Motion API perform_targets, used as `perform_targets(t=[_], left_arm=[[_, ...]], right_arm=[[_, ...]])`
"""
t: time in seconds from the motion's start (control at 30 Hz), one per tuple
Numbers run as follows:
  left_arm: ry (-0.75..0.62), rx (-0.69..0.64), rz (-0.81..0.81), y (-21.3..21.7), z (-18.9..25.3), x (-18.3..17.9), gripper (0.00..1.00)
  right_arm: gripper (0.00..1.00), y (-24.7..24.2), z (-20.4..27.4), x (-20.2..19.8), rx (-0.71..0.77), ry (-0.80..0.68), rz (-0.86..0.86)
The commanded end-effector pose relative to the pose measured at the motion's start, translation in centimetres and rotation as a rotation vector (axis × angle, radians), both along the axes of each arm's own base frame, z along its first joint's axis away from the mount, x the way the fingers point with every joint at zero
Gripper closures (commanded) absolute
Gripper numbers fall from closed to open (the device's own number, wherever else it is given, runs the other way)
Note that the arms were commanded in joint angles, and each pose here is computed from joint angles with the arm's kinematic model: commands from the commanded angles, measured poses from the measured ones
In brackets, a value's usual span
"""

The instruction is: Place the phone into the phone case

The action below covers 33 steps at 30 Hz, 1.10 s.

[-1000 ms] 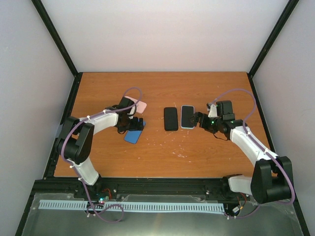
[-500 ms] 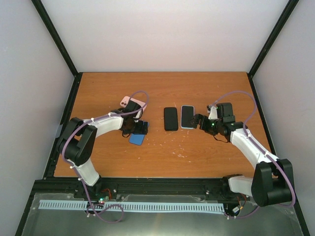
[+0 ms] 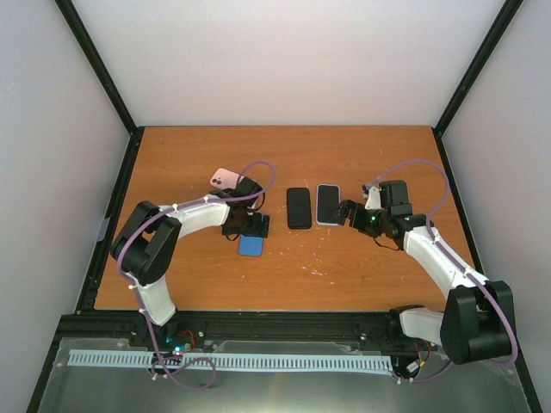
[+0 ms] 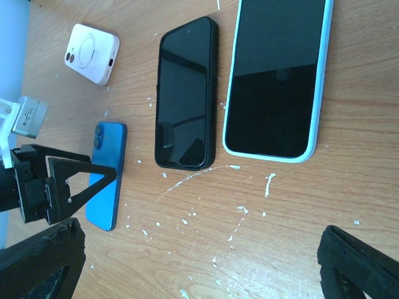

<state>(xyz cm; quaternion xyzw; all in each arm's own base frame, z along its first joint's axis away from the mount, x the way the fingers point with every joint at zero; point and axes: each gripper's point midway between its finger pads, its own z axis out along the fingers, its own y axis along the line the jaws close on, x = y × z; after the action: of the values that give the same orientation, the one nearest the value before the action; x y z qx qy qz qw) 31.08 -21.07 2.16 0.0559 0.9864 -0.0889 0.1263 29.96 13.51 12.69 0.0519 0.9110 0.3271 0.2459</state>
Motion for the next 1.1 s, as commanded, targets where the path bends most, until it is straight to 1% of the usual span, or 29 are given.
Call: perform_targets(t=[0.0,0.33,0.6,0.7,0.8,0.9,1.07], left_arm=[[0.036,0.063,0.009,0.7,-1.6,-0.1,0.01],[0.042,0.134,-0.006,0.3,-2.5,-0.1,0.03],[0.063,0.226,0.024,0.7,-2.8,-0.7,0.09],[0.072,0.185,0.011,-0.2,-2.8,-0.9,0.12],[0.075,0.14,0.002,-0.8,-2.8,-1.2,0.2],[0.068,0.108,-0.001,-1.2,-2.6,-1.2,0.25],[0.063,0.021,-0.002,-2.5,-1.9,-1.4,0.3]], right_arm=[[0.0,0.0,0.4,-0.1,0.005,-0.019,-0.003],[0.0,0.0,0.4,-0.1,0.008,-0.022,-0.01],[0.0,-0.1,-0.6,-0.1,-0.005,0.002,-0.005],[0.0,0.0,-0.7,-0.1,0.0,0.005,-0.005],[0.0,0.0,-0.3,-0.3,0.008,-0.005,-0.008],[0.0,0.0,-0.2,-0.8,0.02,-0.007,-0.016],[0.02,0.9,-0.8,-2.5,0.092,0.007,-0.027]])
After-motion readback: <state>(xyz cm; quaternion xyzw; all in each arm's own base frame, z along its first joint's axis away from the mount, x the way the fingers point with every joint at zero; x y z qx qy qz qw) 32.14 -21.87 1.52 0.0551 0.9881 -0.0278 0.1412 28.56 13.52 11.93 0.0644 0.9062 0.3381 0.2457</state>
